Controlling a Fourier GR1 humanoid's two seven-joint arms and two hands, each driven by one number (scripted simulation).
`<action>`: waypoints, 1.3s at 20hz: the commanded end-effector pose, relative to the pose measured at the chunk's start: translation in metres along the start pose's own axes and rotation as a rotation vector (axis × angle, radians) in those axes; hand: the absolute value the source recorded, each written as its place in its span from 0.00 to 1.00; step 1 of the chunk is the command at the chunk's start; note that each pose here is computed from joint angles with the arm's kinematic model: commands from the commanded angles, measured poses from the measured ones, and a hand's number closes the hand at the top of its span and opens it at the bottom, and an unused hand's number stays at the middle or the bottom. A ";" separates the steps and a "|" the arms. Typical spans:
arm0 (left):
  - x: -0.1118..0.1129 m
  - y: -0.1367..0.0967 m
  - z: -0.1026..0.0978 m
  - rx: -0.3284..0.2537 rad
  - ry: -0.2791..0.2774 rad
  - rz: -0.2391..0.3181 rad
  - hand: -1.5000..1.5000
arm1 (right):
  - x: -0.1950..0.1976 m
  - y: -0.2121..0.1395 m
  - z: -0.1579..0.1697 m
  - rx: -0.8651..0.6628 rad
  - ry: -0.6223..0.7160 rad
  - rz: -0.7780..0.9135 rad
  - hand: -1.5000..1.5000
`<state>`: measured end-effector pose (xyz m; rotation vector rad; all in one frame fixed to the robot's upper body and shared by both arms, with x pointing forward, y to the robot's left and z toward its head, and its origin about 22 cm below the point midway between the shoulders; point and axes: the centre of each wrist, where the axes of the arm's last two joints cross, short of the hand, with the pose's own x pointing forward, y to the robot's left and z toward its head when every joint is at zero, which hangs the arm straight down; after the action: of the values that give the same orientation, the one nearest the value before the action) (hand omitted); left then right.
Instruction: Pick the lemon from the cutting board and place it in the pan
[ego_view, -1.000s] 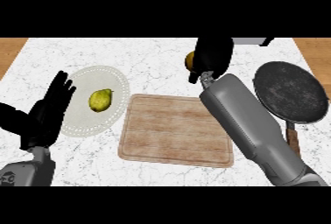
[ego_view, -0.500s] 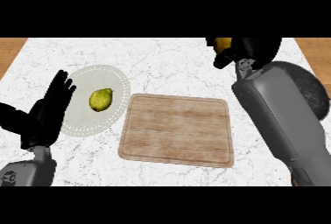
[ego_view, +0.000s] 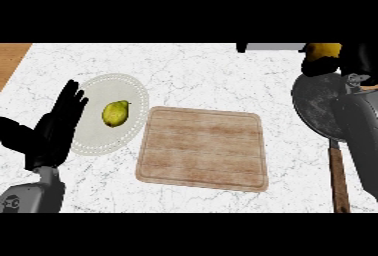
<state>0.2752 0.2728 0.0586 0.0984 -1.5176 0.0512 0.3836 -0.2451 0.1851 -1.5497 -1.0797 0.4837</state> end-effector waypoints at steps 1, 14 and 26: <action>0.002 -0.007 -0.016 -0.006 -0.014 0.006 0.50 | -0.053 -0.003 -0.030 -0.019 0.039 -0.018 1.00; -0.008 0.004 -0.017 -0.015 -0.024 -0.012 0.50 | -0.146 0.104 -0.041 0.062 -0.026 -0.105 1.00; 0.006 -0.010 -0.001 -0.049 -0.010 0.006 0.50 | -0.195 0.128 -0.042 0.284 0.238 -0.189 0.00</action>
<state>0.2820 0.2644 0.0607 0.0720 -1.5316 0.0172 0.3736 -0.4151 0.0406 -1.2871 -0.9421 0.3320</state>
